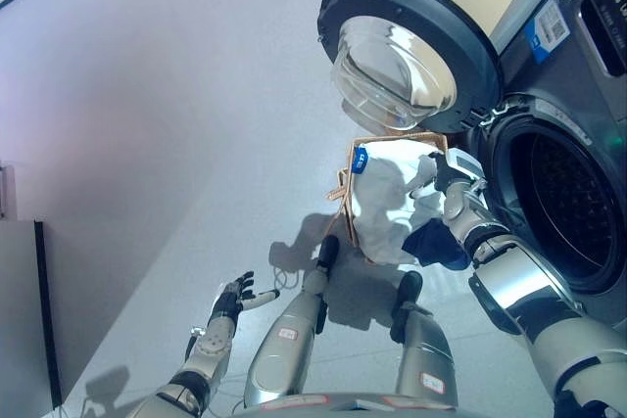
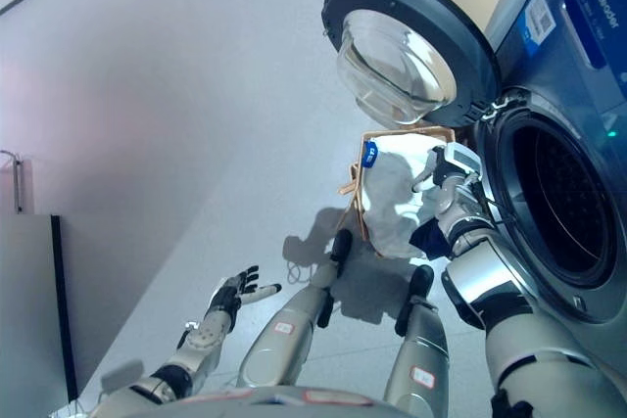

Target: Put the clothes in the basket into the washing machine.

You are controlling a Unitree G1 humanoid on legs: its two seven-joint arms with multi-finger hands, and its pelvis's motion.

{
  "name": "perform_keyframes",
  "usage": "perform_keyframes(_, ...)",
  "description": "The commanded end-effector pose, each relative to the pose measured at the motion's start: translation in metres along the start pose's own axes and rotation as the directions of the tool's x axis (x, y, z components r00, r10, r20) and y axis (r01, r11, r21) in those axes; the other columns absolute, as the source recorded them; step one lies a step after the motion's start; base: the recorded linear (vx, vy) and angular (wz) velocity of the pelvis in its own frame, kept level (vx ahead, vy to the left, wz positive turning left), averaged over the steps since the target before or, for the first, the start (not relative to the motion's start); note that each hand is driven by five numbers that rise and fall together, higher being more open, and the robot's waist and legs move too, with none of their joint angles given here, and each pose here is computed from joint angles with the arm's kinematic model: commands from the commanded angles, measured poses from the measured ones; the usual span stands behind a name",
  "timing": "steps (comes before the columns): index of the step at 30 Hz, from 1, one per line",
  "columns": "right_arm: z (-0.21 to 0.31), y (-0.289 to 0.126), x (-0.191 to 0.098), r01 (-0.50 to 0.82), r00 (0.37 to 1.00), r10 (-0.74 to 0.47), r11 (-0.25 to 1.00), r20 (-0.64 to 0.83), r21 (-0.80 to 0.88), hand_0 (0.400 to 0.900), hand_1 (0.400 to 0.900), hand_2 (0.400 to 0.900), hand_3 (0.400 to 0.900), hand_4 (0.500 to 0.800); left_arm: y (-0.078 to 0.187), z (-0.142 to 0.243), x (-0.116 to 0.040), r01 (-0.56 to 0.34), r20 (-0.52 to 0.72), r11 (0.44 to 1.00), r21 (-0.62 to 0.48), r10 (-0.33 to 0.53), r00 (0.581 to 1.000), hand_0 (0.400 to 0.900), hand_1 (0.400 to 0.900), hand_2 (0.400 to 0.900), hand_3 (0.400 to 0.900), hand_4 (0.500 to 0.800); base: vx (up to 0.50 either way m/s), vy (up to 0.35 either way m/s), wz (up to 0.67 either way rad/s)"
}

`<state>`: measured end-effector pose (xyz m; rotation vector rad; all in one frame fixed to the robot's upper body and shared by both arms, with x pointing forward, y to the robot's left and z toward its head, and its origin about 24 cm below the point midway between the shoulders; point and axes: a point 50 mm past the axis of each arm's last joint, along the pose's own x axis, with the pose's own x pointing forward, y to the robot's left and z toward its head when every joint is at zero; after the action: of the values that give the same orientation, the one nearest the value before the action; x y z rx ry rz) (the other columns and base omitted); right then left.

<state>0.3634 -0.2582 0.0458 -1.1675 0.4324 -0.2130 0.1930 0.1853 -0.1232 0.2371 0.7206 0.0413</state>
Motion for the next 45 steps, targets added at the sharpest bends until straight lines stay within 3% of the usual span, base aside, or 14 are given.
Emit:
perform_keyframes(1, -0.007, -0.055, 0.011, 0.165, 0.986, -0.166, 0.985, -0.028, -0.045, 0.900, 0.900, 0.900, 0.900, 0.800, 0.016, 0.012, 0.004, -0.074, 0.048, 0.997, -0.015, 0.075, 0.996, 0.900, 0.900, 0.900, 0.900, 0.800, -0.024, 0.014, 0.05)
perform_keyframes(11, -0.042, -0.087, 0.011, 0.206, 0.966, -0.224, 0.968, -0.128, -0.146, 0.900, 0.900, 0.900, 0.900, 0.800, 0.009, 0.036, 0.008, -0.063, 0.130, 0.996, -0.066, 0.071, 0.989, 0.900, 0.900, 0.900, 0.900, 0.800, -0.041, 0.002, 0.08)
perform_keyframes(19, -0.070, -0.079, 0.006, 0.162, 0.962, -0.195, 0.972, -0.192, -0.172, 0.900, 0.900, 0.900, 0.900, 0.800, 0.007, 0.043, 0.007, -0.061, 0.167, 0.988, -0.140, 0.084, 0.982, 0.900, 0.900, 0.900, 0.900, 0.800, 0.019, -0.009, 0.02)
perform_keyframes(41, -0.060, -0.069, 0.007, 0.128, 0.973, -0.149, 0.983, -0.175, -0.128, 0.900, 0.900, 0.900, 0.900, 0.800, 0.003, 0.047, 0.009, -0.046, 0.169, 0.989, -0.144, 0.071, 0.983, 0.900, 0.900, 0.900, 0.900, 0.800, 0.000, -0.001, 0.01)
perform_keyframes(42, -0.059, -0.069, 0.007, 0.129, 0.973, -0.150, 0.984, -0.173, -0.126, 0.561, 0.561, 0.561, 0.561, 0.596, 0.004, 0.047, 0.009, -0.050, 0.167, 0.988, -0.146, 0.074, 0.983, 0.900, 0.900, 0.900, 0.900, 0.800, 0.000, 0.000, 0.00)
perform_keyframes(43, -0.058, -0.070, 0.007, 0.134, 0.973, -0.154, 0.983, -0.170, -0.126, 0.400, 0.400, 0.400, 0.400, 0.500, 0.004, 0.047, 0.010, -0.053, 0.164, 0.988, -0.148, 0.078, 0.983, 0.900, 0.900, 0.900, 0.900, 0.800, 0.000, 0.000, 0.00)
perform_keyframes(45, -0.056, -0.072, 0.008, 0.138, 0.973, -0.157, 0.983, -0.170, -0.121, 0.400, 0.400, 0.400, 0.400, 0.500, 0.003, 0.048, 0.010, -0.052, 0.166, 0.988, -0.148, 0.077, 0.983, 0.900, 0.900, 0.900, 0.900, 0.800, 0.000, 0.000, 0.00)
